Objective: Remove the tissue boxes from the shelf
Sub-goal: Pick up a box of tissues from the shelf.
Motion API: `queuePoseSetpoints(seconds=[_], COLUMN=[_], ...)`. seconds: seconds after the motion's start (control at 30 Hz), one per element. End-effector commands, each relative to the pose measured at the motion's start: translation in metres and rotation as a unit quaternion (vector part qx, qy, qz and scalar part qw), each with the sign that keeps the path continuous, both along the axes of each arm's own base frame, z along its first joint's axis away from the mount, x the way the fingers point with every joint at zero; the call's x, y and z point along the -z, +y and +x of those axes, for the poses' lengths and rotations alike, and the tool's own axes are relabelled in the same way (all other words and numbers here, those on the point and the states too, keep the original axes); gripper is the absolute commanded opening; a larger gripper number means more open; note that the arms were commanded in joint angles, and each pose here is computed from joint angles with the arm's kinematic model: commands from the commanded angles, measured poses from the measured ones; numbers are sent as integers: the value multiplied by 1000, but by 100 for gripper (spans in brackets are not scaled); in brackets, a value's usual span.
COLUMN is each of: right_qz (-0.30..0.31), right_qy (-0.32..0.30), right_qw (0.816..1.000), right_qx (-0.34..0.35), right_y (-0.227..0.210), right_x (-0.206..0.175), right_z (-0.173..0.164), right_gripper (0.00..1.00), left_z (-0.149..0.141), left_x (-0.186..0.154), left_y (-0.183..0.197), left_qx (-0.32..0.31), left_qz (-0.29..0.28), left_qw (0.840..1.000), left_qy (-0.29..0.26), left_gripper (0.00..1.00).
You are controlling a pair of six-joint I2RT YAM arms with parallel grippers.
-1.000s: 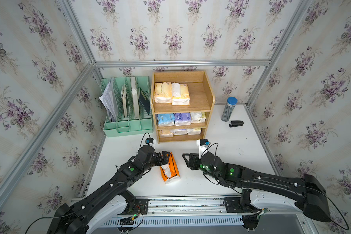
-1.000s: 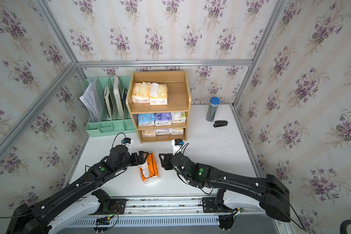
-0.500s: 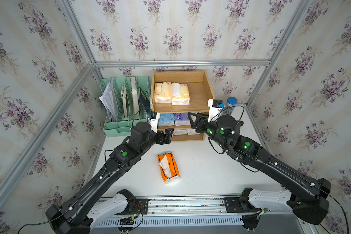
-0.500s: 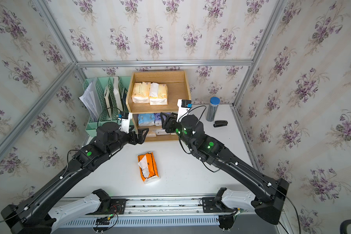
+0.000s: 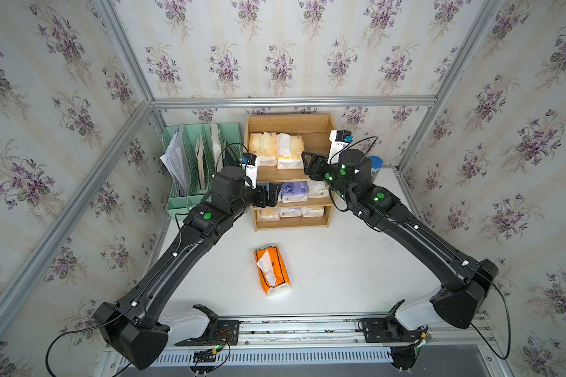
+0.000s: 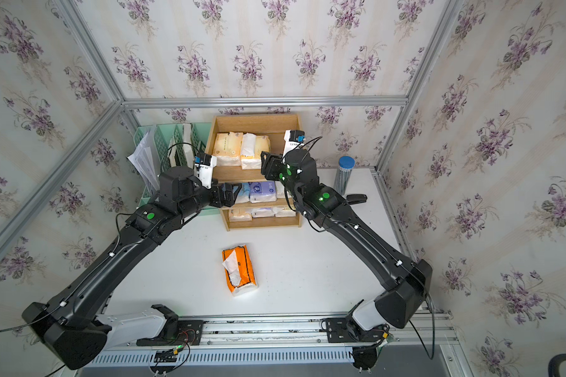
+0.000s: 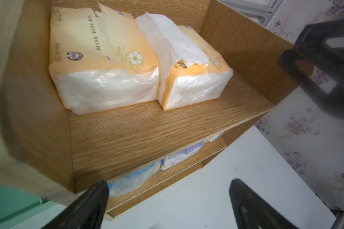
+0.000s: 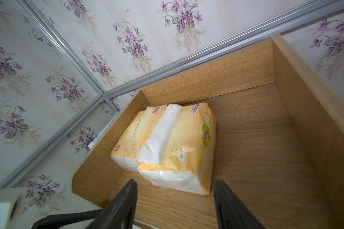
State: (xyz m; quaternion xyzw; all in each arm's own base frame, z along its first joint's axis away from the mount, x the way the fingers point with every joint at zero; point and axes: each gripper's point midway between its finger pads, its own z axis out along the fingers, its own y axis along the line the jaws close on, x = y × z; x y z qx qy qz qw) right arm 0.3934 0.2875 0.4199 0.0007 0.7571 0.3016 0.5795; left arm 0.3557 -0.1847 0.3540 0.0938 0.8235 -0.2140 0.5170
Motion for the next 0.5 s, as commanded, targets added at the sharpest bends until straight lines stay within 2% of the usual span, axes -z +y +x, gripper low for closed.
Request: queuePoseSetpoints(seconds=[0.0, 0.27, 0.47], right_qz=[-10, -22, -21], right_qy=[-4, 12, 18], right_qw=[1000, 1000, 1000], right_qx=[8, 17, 0], right_y=[3, 6, 14], right_x=[0, 18, 29], right_z=[11, 46, 59], right_gripper=[66, 66, 66], left_z=[-2, -10, -23], left_x=[-4, 4, 7], left_y=[-2, -1, 3], left_qx=[15, 30, 36], left_qz=[-19, -20, -21], left_qw=[1000, 999, 999], left_qy=[3, 10, 10], left_gripper=[99, 99, 99])
